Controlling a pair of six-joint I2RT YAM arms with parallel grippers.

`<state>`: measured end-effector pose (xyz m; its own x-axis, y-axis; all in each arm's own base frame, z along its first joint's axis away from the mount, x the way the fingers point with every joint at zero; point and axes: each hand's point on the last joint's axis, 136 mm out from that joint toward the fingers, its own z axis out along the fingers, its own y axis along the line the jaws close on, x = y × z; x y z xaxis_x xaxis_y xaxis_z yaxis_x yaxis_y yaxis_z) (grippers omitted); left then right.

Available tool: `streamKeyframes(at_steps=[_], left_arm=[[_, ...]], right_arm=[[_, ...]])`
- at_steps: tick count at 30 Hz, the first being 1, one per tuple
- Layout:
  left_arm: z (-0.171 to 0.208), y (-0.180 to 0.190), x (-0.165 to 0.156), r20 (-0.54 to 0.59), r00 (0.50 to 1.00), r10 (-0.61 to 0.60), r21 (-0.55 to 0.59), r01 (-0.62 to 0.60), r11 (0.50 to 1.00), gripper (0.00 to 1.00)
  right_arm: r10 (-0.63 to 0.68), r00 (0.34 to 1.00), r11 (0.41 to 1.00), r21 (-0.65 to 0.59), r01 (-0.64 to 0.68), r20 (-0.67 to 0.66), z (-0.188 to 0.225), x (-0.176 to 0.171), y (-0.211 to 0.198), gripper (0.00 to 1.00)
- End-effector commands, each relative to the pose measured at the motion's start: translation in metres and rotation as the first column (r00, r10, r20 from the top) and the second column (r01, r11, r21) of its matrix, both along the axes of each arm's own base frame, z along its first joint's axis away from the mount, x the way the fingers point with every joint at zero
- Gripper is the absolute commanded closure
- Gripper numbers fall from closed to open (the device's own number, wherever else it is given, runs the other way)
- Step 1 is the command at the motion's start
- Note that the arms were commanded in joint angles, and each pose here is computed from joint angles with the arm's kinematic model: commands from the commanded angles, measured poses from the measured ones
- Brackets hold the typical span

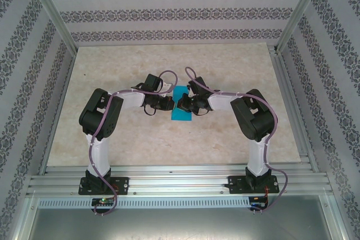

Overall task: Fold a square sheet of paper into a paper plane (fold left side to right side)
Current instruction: Fold the triangle a second time at the center of the table.

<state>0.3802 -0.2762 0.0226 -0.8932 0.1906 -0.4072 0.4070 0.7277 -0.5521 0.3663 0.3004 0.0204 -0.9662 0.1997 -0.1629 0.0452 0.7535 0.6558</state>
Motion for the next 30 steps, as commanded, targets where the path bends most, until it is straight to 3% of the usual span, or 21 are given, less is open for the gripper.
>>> streamKeyframes(at_steps=[1,13,30], left_arm=[[-0.011,0.006,0.011,-0.004,0.999,0.04,0.015,-0.039,0.999,0.97],[0.009,0.001,0.013,0.025,0.999,0.022,-0.018,-0.022,1.0,0.97],[0.009,-0.001,0.015,0.026,0.999,0.019,-0.021,-0.019,1.0,0.97]], right_arm=[[-0.024,1.0,1.0,-0.008,0.024,-0.004,-0.008,0.001,-0.005,0.92],[-0.027,0.999,1.0,0.0,0.027,0.026,0.005,0.001,-0.01,0.91],[-0.026,0.999,1.0,-0.017,0.026,0.031,0.011,-0.003,-0.016,0.87]])
